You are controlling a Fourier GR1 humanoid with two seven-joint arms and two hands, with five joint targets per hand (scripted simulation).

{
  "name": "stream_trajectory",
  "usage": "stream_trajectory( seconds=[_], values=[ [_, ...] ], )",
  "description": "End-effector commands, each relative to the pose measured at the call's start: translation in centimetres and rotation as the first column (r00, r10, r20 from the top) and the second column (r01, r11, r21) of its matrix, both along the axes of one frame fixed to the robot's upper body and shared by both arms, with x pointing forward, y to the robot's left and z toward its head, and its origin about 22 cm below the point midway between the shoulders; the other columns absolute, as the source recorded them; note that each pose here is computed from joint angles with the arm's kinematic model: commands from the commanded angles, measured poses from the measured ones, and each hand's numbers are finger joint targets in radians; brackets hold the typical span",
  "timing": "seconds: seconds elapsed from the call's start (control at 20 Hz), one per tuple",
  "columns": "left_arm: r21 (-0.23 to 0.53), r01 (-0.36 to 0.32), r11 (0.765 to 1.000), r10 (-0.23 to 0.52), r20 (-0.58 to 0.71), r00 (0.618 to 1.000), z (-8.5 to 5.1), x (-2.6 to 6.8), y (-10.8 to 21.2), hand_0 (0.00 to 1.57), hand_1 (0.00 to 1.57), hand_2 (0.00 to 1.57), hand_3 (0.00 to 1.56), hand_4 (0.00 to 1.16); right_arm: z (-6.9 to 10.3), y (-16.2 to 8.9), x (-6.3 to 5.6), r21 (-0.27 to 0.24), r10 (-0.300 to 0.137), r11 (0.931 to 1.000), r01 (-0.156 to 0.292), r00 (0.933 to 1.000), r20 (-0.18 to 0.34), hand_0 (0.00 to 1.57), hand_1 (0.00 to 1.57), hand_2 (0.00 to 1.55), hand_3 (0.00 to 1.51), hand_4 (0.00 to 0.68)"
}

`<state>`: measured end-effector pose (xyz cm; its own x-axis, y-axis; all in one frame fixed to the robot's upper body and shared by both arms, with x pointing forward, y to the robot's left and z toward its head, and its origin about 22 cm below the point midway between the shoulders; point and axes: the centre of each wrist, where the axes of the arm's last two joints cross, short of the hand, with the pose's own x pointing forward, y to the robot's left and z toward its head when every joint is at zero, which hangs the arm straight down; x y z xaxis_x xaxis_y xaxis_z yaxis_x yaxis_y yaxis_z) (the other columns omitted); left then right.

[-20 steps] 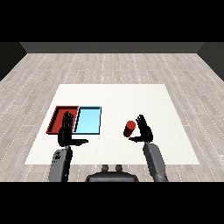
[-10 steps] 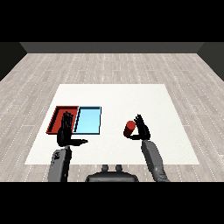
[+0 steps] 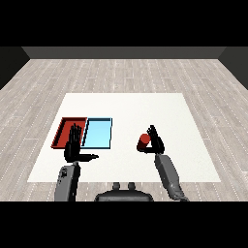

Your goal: Pick the red can and put it in the red box

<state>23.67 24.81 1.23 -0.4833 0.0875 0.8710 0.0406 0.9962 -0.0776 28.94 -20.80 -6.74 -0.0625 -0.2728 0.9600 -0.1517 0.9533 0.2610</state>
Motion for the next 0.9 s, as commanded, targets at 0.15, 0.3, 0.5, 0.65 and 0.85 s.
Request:
stream_trajectory(
  seconds=[0.15, 0.3, 0.5, 0.65, 0.85],
  values=[
    [-0.010, 0.003, 1.000, -0.003, 0.003, 1.000, 0.8, 1.57, 0.7, 0.00, 0.00, 0.00, 0.00, 0.00, 0.1, 1.2, -0.7, -0.006, 0.025, 0.9997, -0.025, 0.9995, -0.019, 0.00, 0.00, 0.00, 0.00, 0.000],
    [0.001, 0.008, 1.000, -0.008, 0.015, 1.000, 0.7, 0.21, -0.9, 0.00, 0.00, 0.00, 0.00, 0.00, 1.1, 1.3, 0.8, 0.018, 0.021, 0.9996, -0.021, 0.9998, -0.007, 0.00, 0.00, 0.00, 0.00, 0.000],
    [-0.001, -0.010, 1.000, 0.010, 0.006, 1.000, 1.5, -0.11, -0.1, 0.00, 0.00, 0.00, 0.00, 0.00, 0.3, 1.5, 1.3, -0.009, 0.031, 0.9995, -0.031, 0.9995, -0.012, 0.00, 0.00, 0.00, 0.00, 0.000],
    [-0.019, -0.004, 1.000, 0.004, -0.005, 1.000, -0.6, -1.31, -0.6, 0.00, 0.00, 0.00, 0.00, 0.00, 0.4, 1.7, 0.8, -0.011, 0.020, 0.9997, -0.020, 0.9998, -0.007, 0.00, 0.00, 0.00, 0.00, 0.000],
    [-0.038, 0.010, 0.999, -0.010, 0.002, 1.000, -0.8, 0.23, 0.4, 0.00, 0.00, 0.00, 0.00, 0.00, 0.0, 2.2, 1.0, -0.032, 0.033, 0.9989, -0.033, 0.9993, -0.018, 0.00, 0.00, 0.00, 0.00, 0.000]
  ],
)
